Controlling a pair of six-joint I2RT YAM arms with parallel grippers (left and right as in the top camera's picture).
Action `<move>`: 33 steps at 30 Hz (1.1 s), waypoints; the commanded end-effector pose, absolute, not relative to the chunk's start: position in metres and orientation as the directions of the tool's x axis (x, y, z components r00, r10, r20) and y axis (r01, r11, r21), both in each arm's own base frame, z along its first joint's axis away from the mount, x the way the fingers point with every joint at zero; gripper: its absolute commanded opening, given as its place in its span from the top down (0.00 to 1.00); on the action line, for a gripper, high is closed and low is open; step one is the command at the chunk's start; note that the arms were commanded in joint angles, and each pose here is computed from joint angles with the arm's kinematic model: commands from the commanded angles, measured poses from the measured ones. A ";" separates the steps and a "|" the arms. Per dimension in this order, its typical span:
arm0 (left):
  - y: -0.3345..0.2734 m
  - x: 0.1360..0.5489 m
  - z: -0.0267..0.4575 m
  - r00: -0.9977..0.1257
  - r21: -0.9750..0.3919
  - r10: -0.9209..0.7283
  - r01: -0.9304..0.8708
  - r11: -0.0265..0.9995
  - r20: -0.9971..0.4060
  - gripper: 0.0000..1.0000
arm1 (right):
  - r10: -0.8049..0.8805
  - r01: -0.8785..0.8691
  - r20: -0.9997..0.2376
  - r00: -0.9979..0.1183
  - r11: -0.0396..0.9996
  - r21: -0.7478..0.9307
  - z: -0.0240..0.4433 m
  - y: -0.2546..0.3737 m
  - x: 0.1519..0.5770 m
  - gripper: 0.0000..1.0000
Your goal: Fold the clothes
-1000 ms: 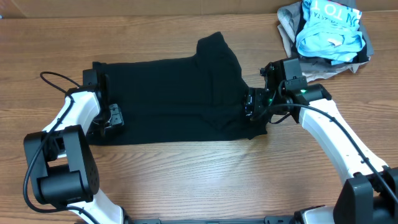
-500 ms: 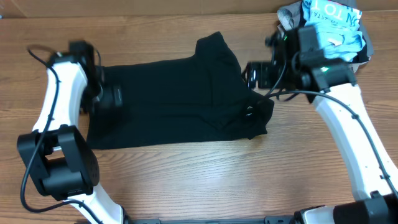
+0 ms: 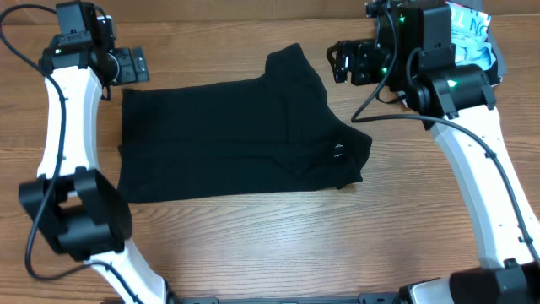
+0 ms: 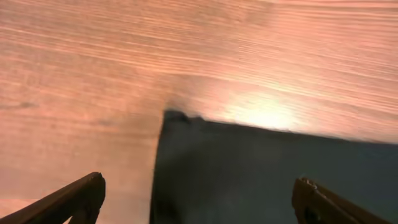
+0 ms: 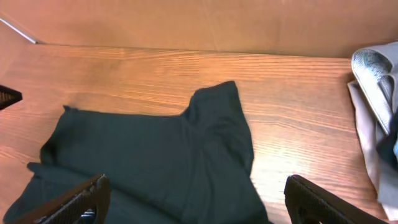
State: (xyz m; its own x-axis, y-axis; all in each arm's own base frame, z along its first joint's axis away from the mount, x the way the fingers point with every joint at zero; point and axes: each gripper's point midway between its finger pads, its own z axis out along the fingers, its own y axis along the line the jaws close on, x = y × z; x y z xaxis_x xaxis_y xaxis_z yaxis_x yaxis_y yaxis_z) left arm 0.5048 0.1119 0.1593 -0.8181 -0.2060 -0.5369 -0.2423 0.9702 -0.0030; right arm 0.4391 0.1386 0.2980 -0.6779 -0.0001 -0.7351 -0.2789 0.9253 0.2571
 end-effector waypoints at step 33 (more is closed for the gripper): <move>0.124 0.533 -0.038 -0.915 0.031 -0.183 -0.208 0.978 -0.360 0.64 | -0.032 -0.293 -0.724 -0.689 0.926 0.238 0.227 0.166 0.504 0.19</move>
